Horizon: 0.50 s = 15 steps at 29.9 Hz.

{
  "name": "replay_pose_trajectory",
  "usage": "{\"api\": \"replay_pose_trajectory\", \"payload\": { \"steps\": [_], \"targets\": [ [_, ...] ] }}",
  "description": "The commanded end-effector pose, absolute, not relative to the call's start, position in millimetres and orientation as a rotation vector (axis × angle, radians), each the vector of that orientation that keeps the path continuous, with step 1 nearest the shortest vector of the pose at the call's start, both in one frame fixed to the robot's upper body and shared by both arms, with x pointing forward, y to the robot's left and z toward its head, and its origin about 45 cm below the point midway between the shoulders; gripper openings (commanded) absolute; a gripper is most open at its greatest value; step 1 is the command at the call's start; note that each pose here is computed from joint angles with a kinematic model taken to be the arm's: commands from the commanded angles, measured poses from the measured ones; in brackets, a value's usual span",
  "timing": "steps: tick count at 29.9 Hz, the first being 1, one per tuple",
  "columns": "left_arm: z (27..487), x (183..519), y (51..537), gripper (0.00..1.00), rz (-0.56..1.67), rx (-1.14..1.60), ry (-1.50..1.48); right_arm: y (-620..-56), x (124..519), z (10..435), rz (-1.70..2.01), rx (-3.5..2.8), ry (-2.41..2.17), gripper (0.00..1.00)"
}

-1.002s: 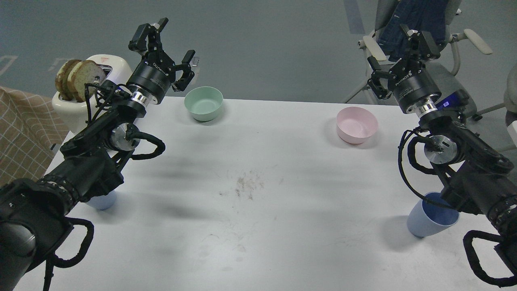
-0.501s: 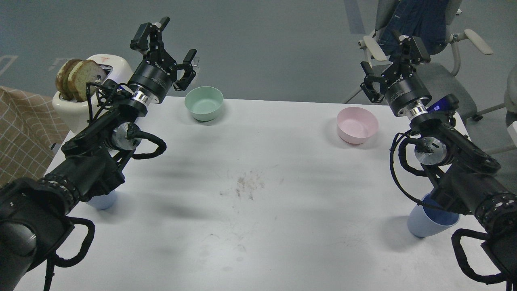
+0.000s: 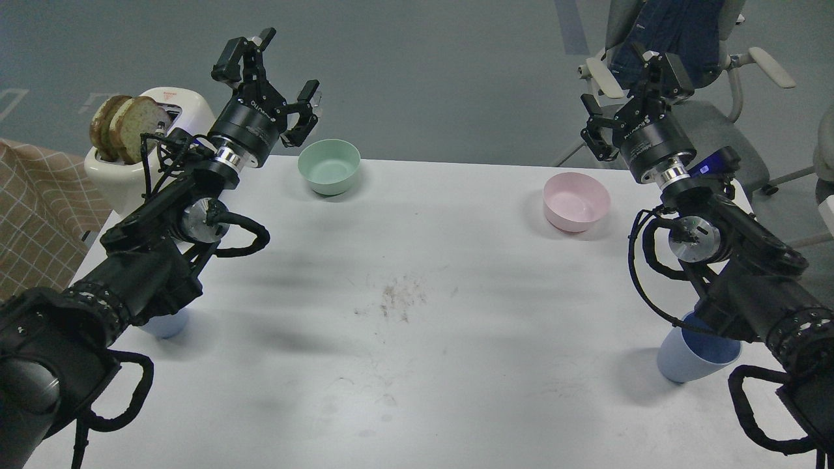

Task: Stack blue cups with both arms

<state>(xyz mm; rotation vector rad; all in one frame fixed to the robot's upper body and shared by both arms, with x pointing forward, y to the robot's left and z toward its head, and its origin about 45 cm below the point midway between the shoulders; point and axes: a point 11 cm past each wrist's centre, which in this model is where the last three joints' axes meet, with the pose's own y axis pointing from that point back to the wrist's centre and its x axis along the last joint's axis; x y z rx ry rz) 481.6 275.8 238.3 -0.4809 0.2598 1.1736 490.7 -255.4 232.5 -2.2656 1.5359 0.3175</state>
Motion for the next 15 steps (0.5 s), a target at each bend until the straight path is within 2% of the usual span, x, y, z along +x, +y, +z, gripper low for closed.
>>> {"api": "replay_pose_trajectory", "payload": {
  "steps": [1, 15],
  "targets": [
    [237.9, 481.4, 275.4, 0.98, 1.173, -0.48, 0.261, -255.5, 490.8, 232.5, 0.317, -2.265, 1.536, 1.0],
    [236.8, 480.5, 270.7, 0.98, 1.161, -0.476, 0.262, -254.6, 490.8, 233.0, 0.316, -2.268, 1.532, 1.0]
  ]
}}
